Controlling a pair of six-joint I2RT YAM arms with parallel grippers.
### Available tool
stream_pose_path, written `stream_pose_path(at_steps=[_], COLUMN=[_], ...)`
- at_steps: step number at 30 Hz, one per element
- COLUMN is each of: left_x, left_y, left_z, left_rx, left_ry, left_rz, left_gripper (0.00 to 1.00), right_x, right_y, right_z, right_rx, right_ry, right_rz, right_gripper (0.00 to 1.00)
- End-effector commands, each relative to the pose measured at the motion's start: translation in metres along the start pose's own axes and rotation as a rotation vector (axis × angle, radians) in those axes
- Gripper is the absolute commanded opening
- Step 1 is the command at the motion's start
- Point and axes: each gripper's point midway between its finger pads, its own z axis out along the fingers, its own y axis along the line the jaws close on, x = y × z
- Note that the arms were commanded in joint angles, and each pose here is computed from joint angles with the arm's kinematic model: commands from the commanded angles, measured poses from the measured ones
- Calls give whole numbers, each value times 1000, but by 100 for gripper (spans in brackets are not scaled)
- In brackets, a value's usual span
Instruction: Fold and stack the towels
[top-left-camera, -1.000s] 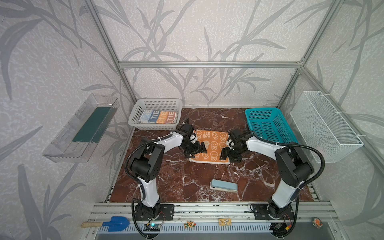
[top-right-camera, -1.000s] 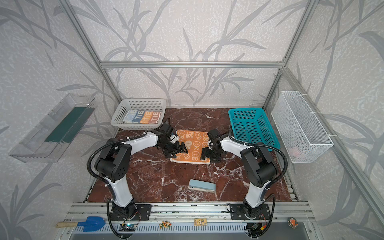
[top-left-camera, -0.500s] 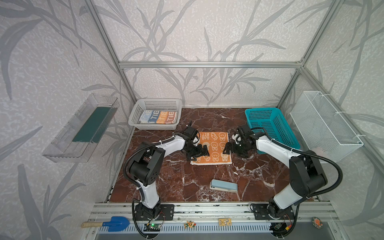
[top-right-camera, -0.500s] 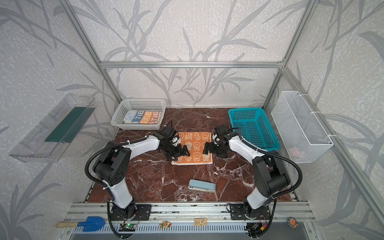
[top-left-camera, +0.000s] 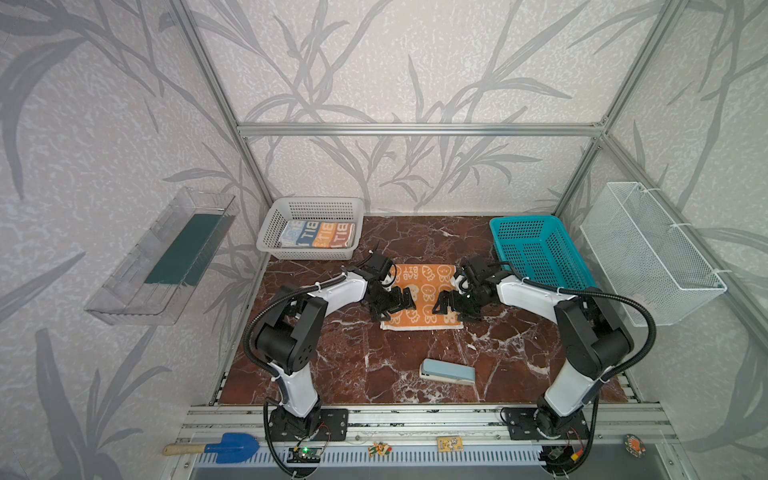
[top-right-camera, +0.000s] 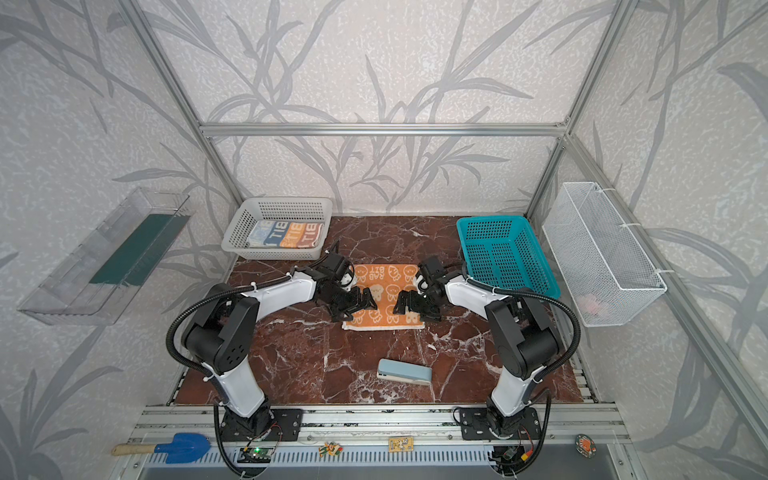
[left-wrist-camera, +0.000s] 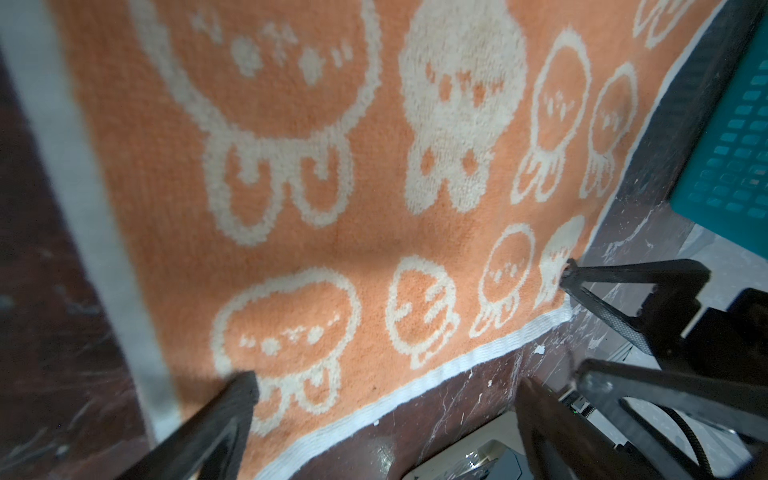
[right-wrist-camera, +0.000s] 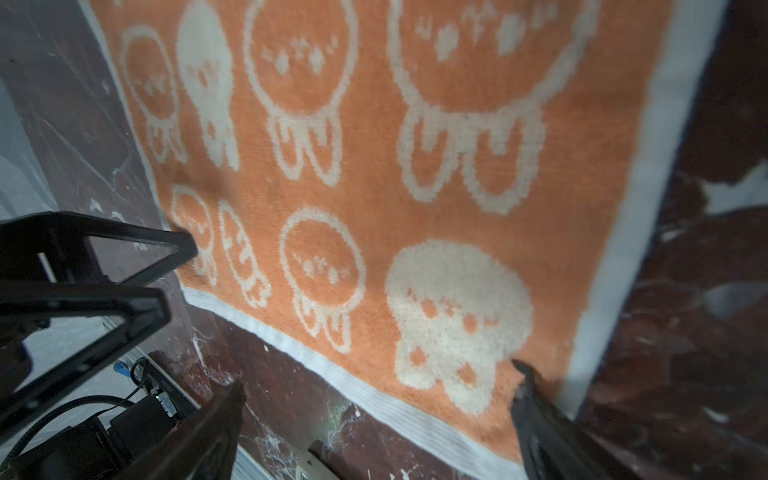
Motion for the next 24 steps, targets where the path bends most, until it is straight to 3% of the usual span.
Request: stream_pose_path(at_steps=[1,7,13,17,20,24], left_x=[10,8,-41,-83,-111,-142], left_y=[18,12,-29,-41,-51,-51], left_z=[4,-4,-65,-98,-101,-84], left_rx=[-46,-38,-105,-205,-157,25], left_ry=[6,-16,-202,-351,-392,-344], left_rz=[-54,-30,161,243,204,19], left_gripper=[99,99,99,99,99,99], right_x=[7,6,-33,-73,-106,-147], right_y=[-19,-23,37,55,57,57], right_z=[8,-4,-59,-75,-70,-52], right_rx=[20,3,-93,-116,-142,-198], right_ry=[24,24,-83,-137,-152,-171], right_rz=[38,27,-84,-63,-19,53], right_gripper=[99,99,99,99,99,99])
